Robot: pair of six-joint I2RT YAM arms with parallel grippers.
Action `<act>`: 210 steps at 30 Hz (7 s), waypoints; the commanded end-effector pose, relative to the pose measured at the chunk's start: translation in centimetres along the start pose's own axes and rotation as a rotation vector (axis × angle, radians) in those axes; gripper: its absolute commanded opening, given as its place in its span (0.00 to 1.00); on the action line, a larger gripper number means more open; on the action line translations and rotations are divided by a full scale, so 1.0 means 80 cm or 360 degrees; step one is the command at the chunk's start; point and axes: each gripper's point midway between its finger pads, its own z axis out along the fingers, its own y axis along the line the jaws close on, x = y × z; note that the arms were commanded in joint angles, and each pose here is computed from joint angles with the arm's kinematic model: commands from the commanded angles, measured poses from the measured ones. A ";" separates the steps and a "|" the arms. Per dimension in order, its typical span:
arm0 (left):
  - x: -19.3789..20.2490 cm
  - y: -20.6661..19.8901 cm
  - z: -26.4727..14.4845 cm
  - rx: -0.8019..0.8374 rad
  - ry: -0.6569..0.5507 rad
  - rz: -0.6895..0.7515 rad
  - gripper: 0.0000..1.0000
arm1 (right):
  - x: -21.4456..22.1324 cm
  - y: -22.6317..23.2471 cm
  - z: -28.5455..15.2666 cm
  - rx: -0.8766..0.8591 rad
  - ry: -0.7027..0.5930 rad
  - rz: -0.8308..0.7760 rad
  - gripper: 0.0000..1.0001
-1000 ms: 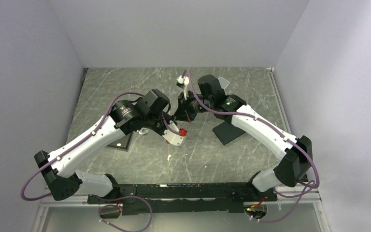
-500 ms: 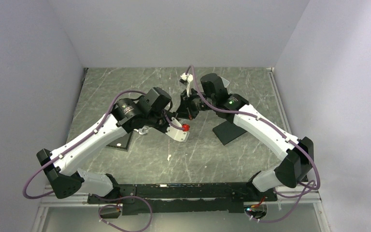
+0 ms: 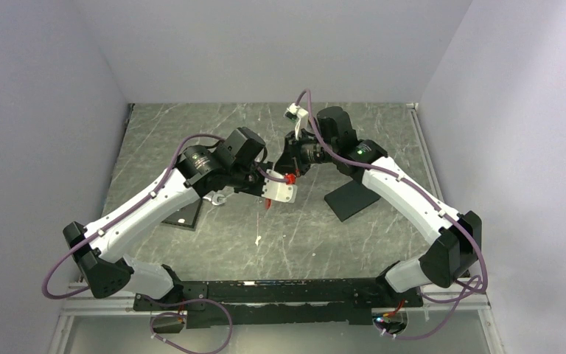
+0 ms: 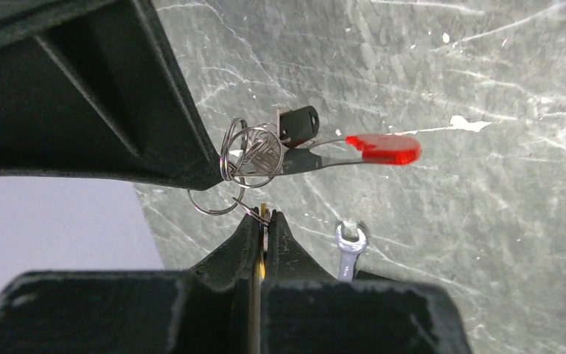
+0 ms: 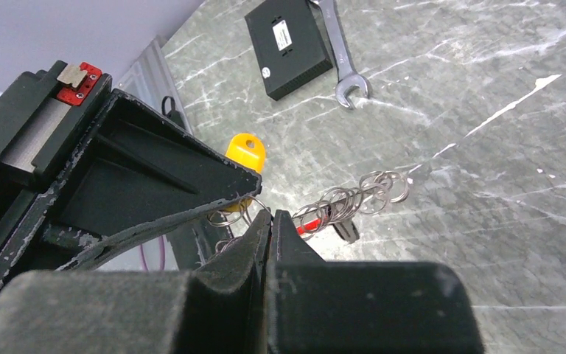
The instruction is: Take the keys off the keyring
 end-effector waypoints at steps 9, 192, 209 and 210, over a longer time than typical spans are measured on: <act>-0.048 -0.021 -0.008 0.0158 -0.0298 -0.0527 0.00 | -0.089 -0.012 -0.021 0.0000 -0.0405 -0.0127 0.00; 0.102 0.022 0.067 0.0813 -0.0653 -0.4348 0.00 | 0.029 -0.070 0.125 0.0076 -0.0030 -0.0562 0.49; 0.103 0.011 0.069 0.0902 -0.0648 -0.4388 0.00 | 0.075 -0.094 0.124 0.0120 0.0111 -0.0643 0.00; 0.102 0.011 0.069 0.0906 -0.0649 -0.4387 0.00 | 0.078 -0.097 0.124 0.0123 0.0120 -0.0642 0.00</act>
